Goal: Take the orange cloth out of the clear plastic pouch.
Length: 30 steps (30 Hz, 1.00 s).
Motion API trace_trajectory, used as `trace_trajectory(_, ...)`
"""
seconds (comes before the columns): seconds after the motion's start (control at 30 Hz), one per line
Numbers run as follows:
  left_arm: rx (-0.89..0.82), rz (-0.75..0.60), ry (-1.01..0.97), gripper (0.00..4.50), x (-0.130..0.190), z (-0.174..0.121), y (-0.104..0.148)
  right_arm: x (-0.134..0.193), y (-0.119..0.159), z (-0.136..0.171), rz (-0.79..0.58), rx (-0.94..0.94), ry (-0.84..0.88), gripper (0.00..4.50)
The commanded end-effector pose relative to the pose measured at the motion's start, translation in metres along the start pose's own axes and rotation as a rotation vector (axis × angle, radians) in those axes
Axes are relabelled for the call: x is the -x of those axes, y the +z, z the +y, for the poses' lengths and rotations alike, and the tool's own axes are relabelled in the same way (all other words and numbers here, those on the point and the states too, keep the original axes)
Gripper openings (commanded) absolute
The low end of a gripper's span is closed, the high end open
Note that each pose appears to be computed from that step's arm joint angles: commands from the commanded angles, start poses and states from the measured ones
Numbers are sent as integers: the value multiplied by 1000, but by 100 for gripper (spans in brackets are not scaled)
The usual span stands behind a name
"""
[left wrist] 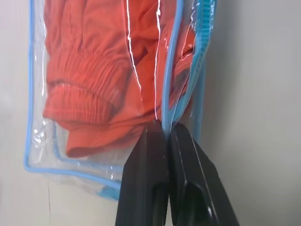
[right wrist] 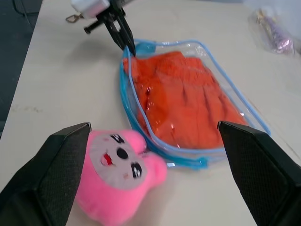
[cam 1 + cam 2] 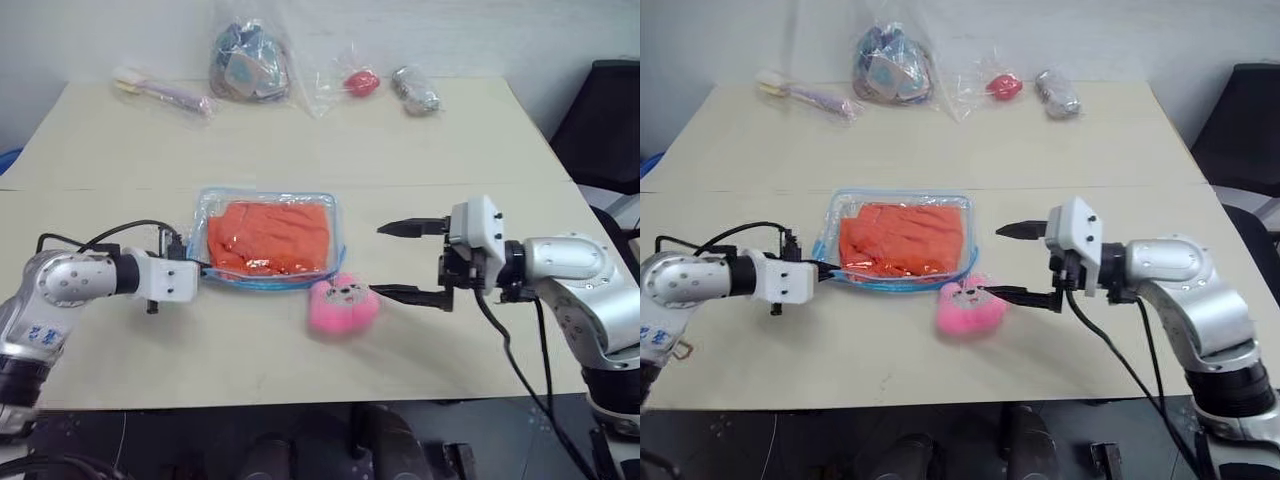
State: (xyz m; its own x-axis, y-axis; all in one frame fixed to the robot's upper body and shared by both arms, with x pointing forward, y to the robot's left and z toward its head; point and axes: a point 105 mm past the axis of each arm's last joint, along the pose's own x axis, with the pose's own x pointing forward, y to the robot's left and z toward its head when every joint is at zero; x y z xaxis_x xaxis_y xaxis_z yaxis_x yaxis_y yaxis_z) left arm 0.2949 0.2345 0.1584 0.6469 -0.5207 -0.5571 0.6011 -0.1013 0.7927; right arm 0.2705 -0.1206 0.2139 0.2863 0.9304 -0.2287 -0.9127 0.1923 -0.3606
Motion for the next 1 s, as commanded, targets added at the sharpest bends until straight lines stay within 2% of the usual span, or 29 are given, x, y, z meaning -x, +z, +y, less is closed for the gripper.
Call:
trace_trajectory(0.03,-41,11,71,2,17,9,8,11,8,-1,-15,34,-5,450)
trace_trajectory(0.17,-44,15,97,2,15,4,10,11,7,-1,-18,31,-3,450)
trace_trajectory(0.33,-122,15,164,2,3,15,1,6,9,0,-35,33,17,450)
trace_trajectory(0.47,-142,-5,120,2,-5,11,-3,5,11,-2,-38,45,19,450)
trace_trajectory(0.73,-89,-23,87,2,0,0,-5,5,9,1,-41,39,19,450)
trace_trajectory(0.77,-89,-23,88,47,1,0,-5,5,9,1,-41,38,19,450)
trace_trajectory(1.0,-9,-32,121,245,16,7,-3,3,7,2,-37,33,18,450)
